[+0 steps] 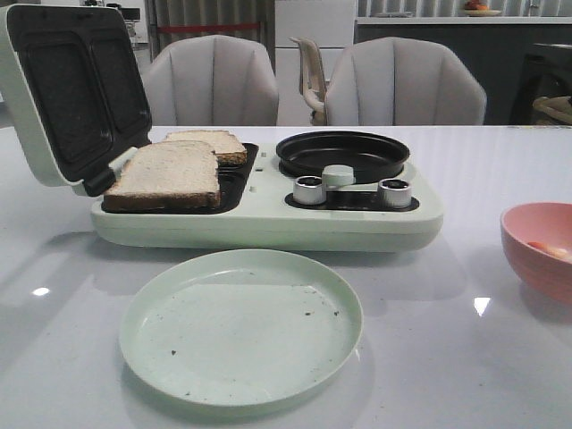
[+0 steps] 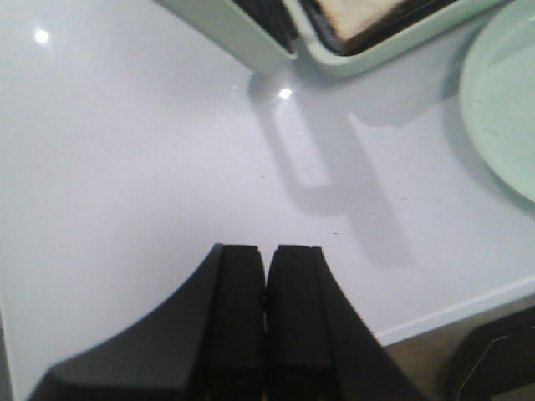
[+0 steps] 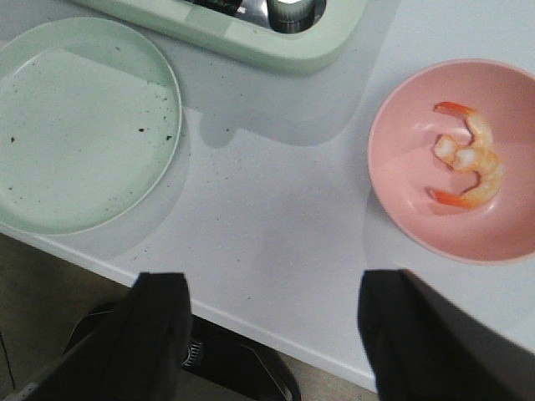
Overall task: Make breakfast with bread and shrimp
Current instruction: 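Release the bread and retract the right gripper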
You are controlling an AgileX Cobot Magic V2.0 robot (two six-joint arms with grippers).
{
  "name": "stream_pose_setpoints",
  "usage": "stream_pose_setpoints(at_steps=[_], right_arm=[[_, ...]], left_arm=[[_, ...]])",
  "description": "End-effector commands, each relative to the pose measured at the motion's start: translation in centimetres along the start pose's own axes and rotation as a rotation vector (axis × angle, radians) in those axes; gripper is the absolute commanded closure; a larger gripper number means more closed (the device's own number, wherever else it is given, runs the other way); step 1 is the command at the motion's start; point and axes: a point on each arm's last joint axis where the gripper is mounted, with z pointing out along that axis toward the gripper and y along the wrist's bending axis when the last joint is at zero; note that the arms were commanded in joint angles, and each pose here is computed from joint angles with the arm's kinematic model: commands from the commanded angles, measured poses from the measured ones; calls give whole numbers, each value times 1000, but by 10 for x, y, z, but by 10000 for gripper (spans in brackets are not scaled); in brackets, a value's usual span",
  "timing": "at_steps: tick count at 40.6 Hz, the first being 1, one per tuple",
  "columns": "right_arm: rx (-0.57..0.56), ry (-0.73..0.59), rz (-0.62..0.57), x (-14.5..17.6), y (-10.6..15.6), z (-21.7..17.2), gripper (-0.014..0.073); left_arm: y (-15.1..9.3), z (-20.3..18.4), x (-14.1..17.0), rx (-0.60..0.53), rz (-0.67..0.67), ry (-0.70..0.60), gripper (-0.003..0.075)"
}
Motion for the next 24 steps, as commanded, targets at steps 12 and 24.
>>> stream_pose_setpoints(at_steps=[12, 24], right_arm=[[-5, -85, -5, -10, 1, -9, 59], [-5, -85, -5, -10, 1, -9, 59]], left_arm=[[99, 52, -58, 4, -302, -5, 613], [163, 114, -83, 241, -556, -95, 613]])
